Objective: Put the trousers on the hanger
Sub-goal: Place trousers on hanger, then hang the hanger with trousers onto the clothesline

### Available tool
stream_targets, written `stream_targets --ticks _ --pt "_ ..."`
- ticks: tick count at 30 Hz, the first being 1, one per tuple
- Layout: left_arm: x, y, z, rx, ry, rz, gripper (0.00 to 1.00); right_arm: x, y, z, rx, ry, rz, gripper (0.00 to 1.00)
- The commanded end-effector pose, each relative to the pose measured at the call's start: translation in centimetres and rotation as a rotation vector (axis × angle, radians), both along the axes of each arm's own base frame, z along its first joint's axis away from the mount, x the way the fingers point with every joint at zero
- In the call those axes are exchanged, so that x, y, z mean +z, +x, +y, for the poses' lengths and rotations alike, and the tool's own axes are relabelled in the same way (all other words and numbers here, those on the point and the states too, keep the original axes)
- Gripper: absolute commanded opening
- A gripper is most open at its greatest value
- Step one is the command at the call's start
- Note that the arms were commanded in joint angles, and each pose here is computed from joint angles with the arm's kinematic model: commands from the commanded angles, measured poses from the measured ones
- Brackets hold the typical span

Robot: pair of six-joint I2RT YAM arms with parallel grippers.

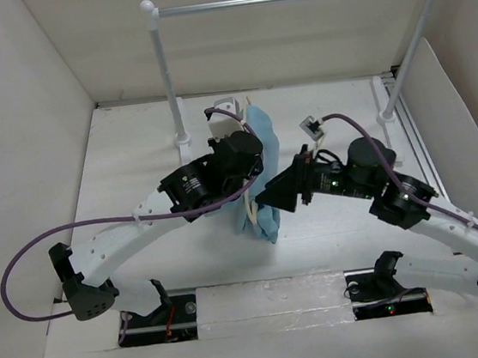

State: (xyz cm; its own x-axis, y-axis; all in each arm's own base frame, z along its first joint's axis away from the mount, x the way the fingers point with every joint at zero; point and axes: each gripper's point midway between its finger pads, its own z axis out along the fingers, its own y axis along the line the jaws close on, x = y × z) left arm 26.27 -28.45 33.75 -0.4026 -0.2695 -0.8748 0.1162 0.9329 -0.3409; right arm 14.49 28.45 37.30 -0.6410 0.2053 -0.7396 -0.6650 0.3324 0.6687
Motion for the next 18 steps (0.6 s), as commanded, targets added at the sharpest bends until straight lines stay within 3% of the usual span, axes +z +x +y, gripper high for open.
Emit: stream_targets --ticks 1,6,12,13,15,16,18 --pt "5.4 0.4 -0.3 0.020 -0.161 -0.095 0.00 3.5 -0.1 3.3 -0.005 0.189 0.025 0.92" --pt "5.0 0.1 -0.6 -0.007 -0.183 -0.085 0.00 0.9 -0.1 7.2 0.021 0.117 0.073 0.89" --pt "5.6 -0.5 -0.1 -0.025 -0.205 -0.090 0.00 -0.6 1.4 7.8 -0.071 0.110 0.103 0.79" --pt "5.7 -0.6 0.0 -0.029 -0.206 -0.091 0.00 -0.2 1.6 8.0 -0.072 0.139 0.094 0.71" --pt "5.8 -0.8 0.1 -0.036 -0.208 -0.089 0.00 -0.5 1.5 8.3 -0.076 0.155 0.107 0.65" --pt "5.7 -0.9 0.1 -0.040 -0.205 -0.086 0.00 -0.1 1.7 8.3 -0.084 0.172 0.101 0.54" --pt "5.4 -1.0 0.2 -0.044 -0.201 -0.081 0.00 0.0 1.6 8.8 -0.075 0.186 0.105 0.44"
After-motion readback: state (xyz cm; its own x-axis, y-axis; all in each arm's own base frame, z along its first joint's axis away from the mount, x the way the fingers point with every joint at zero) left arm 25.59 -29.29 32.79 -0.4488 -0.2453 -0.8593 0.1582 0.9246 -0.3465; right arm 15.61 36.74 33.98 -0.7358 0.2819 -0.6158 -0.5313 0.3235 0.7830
